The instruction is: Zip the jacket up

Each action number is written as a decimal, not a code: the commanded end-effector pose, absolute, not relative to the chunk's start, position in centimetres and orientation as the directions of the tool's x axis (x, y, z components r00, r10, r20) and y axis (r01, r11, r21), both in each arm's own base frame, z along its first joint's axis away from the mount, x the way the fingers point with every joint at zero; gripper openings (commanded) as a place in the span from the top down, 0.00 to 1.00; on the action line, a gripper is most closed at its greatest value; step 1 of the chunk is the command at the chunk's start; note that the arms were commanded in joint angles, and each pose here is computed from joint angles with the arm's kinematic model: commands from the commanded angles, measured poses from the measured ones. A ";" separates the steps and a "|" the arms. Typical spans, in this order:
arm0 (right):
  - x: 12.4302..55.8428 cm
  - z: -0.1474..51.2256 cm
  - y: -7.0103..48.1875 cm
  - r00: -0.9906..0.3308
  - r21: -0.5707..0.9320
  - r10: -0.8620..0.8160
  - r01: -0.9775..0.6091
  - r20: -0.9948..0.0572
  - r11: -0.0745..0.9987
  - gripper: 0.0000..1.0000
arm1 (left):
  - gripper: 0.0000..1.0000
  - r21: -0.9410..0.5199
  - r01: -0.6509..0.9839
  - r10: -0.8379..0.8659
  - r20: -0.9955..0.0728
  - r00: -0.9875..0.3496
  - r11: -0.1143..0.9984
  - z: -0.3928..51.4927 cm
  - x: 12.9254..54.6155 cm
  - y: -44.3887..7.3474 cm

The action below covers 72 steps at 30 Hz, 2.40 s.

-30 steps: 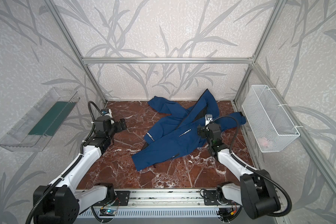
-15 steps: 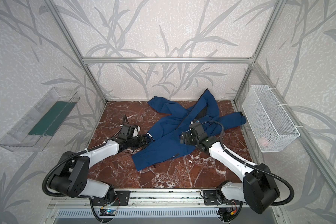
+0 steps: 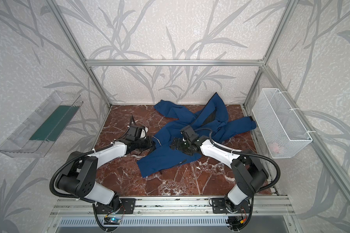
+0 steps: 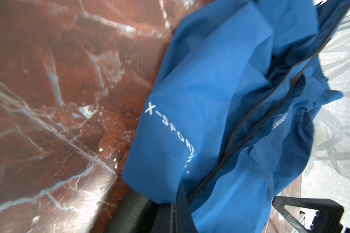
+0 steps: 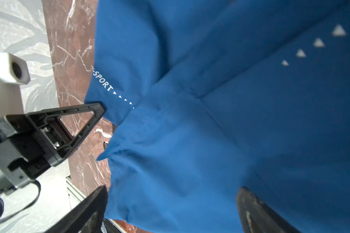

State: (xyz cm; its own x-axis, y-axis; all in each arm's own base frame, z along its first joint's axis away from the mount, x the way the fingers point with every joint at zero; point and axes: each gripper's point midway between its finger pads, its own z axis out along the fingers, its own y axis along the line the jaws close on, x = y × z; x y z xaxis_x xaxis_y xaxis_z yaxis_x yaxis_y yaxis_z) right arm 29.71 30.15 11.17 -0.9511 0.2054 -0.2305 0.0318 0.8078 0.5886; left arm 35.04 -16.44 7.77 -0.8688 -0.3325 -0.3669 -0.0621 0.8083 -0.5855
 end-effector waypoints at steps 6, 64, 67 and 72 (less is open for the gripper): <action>32.5 9.9 30.7 -0.937 0.359 0.283 0.198 -0.202 0.912 0.09 | 1.00 -0.601 -0.043 -0.339 -0.389 -0.857 0.798 9.6 35.3 -16.7; 28.0 8.5 12.3 -0.921 -0.028 0.237 0.257 -0.309 0.966 0.73 | 1.00 -0.754 -0.145 -0.557 -0.325 -0.765 0.640 18.8 33.2 -14.9; 28.5 11.2 14.2 -0.907 0.122 0.217 0.185 -0.362 0.975 0.41 | 1.00 -0.809 -0.142 -0.597 -0.290 -0.748 0.570 20.8 33.4 -15.1; 28.1 16.9 19.3 -0.878 0.472 0.248 0.029 -0.409 0.881 0.26 | 1.00 -0.855 -0.147 -0.616 -0.229 -0.754 0.498 21.9 33.3 -15.6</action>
